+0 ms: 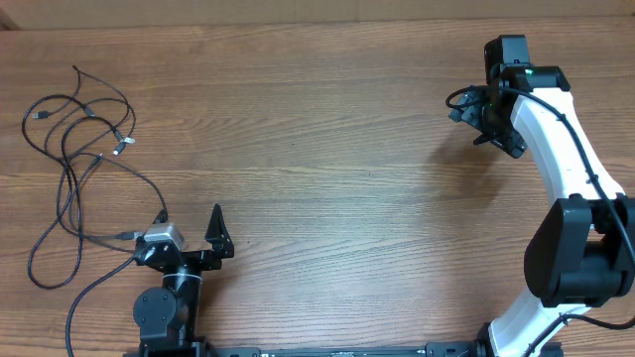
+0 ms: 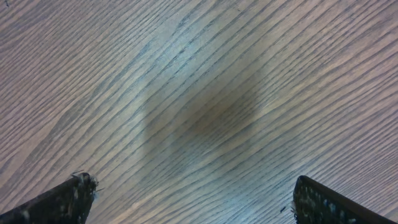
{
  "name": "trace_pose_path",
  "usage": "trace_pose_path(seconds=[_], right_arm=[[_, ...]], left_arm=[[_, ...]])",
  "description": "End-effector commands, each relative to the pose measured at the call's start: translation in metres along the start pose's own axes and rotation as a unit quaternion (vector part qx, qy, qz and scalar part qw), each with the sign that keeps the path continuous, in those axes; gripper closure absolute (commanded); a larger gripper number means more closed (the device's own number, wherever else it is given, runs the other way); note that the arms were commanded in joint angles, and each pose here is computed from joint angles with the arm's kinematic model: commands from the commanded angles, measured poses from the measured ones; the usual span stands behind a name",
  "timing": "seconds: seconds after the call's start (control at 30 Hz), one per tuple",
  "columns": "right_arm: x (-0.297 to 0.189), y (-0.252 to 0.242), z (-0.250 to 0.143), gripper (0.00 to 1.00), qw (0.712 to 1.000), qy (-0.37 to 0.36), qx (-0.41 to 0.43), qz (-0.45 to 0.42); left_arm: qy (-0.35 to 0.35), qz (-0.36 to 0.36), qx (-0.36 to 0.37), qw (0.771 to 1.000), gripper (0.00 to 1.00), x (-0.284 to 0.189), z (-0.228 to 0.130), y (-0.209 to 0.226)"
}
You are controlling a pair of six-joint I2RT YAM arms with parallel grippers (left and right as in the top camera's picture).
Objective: Untangle cables
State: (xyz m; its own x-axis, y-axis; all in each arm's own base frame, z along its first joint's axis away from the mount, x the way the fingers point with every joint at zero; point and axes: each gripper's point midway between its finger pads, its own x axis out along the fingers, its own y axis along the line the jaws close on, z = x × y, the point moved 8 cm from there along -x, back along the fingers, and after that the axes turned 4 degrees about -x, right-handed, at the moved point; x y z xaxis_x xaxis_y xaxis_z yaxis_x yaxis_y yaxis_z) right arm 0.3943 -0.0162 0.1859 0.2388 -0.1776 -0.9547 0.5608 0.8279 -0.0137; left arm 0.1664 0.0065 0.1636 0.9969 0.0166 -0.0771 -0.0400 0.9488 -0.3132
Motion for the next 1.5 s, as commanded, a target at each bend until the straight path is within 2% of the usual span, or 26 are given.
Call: trace_pose_path(seconds=[0.0,0.27,1.47], right_arm=[[-0.0042,-0.0022,0.0008,0.00,1.000,-0.008,0.000,-0.001],[-0.0044,-0.0022,0.0009,0.00,1.000,-0.008,0.000,-0.001],[-0.0042,-0.0022,0.0009,0.00,1.000,-0.008,0.000,-0.001]], left_arm=[[-0.009,0.029,0.046,0.998,0.01,-0.0002,0.0005,0.0058],[-0.012,0.041,0.064,0.997,0.00,-0.0004,0.0013,0.0079],[-0.011,0.036,0.064,0.997,0.00,-0.0003,0.0008,0.0063]])
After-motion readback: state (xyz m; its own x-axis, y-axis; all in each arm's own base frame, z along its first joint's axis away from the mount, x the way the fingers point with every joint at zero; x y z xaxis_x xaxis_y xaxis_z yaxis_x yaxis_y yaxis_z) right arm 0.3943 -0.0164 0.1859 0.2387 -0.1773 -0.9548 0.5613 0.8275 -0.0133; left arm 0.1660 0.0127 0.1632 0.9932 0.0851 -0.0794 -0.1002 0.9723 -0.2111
